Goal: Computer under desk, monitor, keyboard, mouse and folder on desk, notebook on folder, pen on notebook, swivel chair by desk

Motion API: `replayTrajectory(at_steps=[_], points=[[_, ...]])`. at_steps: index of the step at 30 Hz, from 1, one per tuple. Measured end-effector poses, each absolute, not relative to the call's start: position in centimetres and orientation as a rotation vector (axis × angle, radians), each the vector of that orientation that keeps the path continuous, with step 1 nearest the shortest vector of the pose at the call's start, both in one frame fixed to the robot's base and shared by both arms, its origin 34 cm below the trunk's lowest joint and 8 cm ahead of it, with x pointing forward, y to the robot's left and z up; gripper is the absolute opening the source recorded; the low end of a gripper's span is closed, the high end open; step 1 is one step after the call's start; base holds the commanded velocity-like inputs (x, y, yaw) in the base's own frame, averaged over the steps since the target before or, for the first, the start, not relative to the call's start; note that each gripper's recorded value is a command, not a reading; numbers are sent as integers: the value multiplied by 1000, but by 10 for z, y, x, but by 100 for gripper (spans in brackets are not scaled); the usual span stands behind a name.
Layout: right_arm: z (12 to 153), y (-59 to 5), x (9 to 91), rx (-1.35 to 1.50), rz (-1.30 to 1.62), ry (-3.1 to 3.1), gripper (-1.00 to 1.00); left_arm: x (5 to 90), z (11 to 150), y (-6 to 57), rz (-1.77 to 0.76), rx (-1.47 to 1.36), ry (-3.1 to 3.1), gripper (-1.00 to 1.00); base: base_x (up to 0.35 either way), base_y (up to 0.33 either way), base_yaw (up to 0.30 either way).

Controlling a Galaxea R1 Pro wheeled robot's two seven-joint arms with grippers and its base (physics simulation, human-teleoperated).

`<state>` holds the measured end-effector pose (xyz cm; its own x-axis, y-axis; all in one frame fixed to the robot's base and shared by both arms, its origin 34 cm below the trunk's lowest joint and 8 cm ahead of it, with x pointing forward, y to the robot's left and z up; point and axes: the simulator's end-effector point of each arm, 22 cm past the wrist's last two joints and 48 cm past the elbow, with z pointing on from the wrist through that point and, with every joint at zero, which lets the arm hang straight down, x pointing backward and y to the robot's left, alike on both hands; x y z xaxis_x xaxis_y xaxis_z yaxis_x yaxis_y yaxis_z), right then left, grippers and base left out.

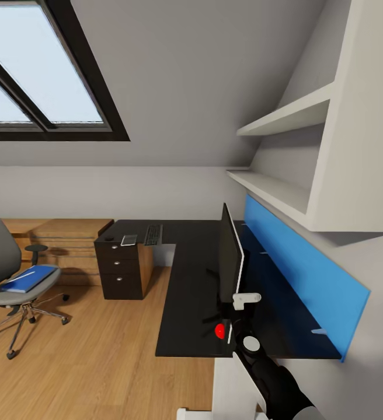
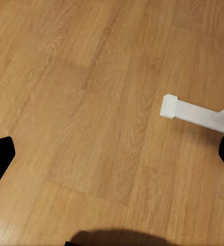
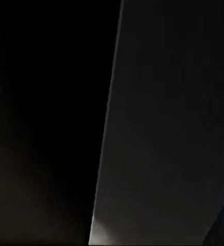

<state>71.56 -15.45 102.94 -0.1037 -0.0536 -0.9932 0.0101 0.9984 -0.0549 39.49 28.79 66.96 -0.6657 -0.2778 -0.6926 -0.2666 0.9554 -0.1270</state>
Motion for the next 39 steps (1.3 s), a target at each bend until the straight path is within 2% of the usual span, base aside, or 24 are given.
replayTrajectory(at_steps=[9, 39], points=[[1030, -154, 716, -35, -54, 1673, 100, 395, 670, 288, -19, -381, 2329, 100, 0, -102, 0], [1030, -154, 715, -37, -55, 1671, 100, 395, 670, 288, -18, -381, 2329, 100, 57, -13, 0]])
